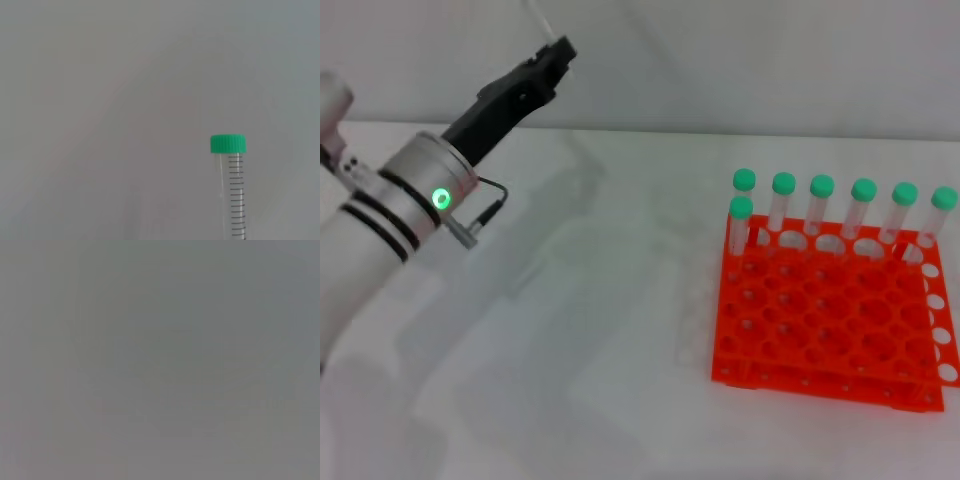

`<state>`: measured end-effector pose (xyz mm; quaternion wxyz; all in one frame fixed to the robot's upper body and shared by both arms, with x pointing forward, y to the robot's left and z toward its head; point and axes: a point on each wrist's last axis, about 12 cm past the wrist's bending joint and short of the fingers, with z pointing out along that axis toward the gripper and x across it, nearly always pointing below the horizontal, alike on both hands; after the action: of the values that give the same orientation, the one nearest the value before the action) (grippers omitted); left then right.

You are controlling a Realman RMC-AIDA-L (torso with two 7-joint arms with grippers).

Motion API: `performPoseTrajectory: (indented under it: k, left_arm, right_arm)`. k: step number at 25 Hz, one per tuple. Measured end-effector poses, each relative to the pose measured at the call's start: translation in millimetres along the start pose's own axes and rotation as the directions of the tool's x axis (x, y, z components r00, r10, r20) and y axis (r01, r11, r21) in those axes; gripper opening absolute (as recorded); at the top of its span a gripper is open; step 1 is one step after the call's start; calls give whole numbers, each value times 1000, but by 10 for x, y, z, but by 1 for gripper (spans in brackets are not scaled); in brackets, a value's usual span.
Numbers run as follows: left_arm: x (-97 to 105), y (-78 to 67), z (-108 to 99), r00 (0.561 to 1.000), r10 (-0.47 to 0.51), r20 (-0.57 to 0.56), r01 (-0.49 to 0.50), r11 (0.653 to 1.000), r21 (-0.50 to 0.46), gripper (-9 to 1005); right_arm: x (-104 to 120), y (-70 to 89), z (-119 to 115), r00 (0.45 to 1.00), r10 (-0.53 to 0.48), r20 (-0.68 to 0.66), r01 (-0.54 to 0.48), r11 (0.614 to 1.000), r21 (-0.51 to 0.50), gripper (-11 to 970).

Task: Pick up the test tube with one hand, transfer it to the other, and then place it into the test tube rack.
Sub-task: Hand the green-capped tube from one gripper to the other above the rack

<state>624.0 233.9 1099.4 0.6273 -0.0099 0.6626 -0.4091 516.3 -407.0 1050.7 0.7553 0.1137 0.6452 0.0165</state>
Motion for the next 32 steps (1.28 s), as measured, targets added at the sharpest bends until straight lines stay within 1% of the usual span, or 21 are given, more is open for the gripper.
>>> performPoseTrajectory:
  k: [3,4,6,7,8,10,12,13,14,15,16,17,18,19,20,22,25,26,29,30,32]
  left_arm:
    - [119,-153,-56,996,73,52,-77,994,79,201]
    - [201,-266,-20,991,125,40,-129,982,135,201]
    - [304,-428,74,983,182,8,-179,960,214,201]
    - [304,-428,74,983,182,8,-179,960,214,202]
    - [352,-513,130,979,206,-9,-197,947,254,202]
    - [442,-679,233,970,242,-34,-218,920,325,202]
    - [522,-834,328,961,270,-57,-228,895,384,202]
    - [522,-834,328,961,270,-57,-228,895,384,202]
    - [560,-905,381,954,292,-69,-241,881,407,203]
    - [633,-1025,479,937,337,-94,-265,858,441,203]
    - [660,-1072,516,930,353,-106,-271,848,455,203]
    - [685,-1108,541,923,367,-116,-275,840,467,203]
    - [709,-1154,573,915,383,-125,-281,830,482,203]
    - [737,-1205,598,906,401,-132,-288,816,502,203]
    - [764,-1255,621,896,423,-133,-300,800,520,203]
    - [813,-1328,638,879,460,-126,-325,771,548,204]
    - [878,-1408,644,855,506,-114,-358,735,577,204]
    - [905,-1443,647,844,525,-110,-369,717,592,204]
    - [935,-1484,657,827,551,-110,-378,691,616,205]
    - [935,-1484,657,827,551,-110,-378,691,616,205]
    - [968,-1520,663,815,567,-117,-379,676,633,205]
  right_arm:
    - [-2,-31,-13,998,64,10,-65,998,28,794]
    - [-6,-45,-15,995,94,11,-95,995,32,793]
    - [-20,-68,-16,991,133,8,-133,991,23,792]
    - [-39,-89,-18,988,152,3,-152,988,10,792]
    - [-50,-100,-22,987,160,-3,-160,987,-4,791]
    - [-123,-143,-27,984,180,-18,-180,982,-62,790]
    - [-240,-158,-23,982,182,-43,-186,968,-167,789]
    - [-285,-149,-23,982,179,-58,-188,958,-218,789]
    - [-381,-126,-6,983,167,-70,-181,935,-306,788]
    - [-440,-105,3,984,158,-80,-177,915,-362,788]
    - [-511,-65,1,985,145,-91,-171,881,-442,787]
    - [-577,-18,-4,986,131,-103,-166,839,-519,787]
    - [-674,53,0,987,106,-117,-156,768,-622,786]
    - [-691,75,3,987,101,-122,-156,750,-643,785]
    - [-728,118,12,988,85,-131,-152,713,-685,785]
    - [-769,213,50,988,61,-144,-149,655,-741,784]
    - [-787,389,127,986,53,-158,-159,589,-792,782]
    - [-787,389,127,986,53,-158,-159,589,-792,782]
    - [-813,517,196,985,39,-168,-162,536,-829,780]
    - [-820,548,214,985,37,-168,-162,524,-836,780]
    - [-827,600,243,985,32,-167,-160,506,-847,779]
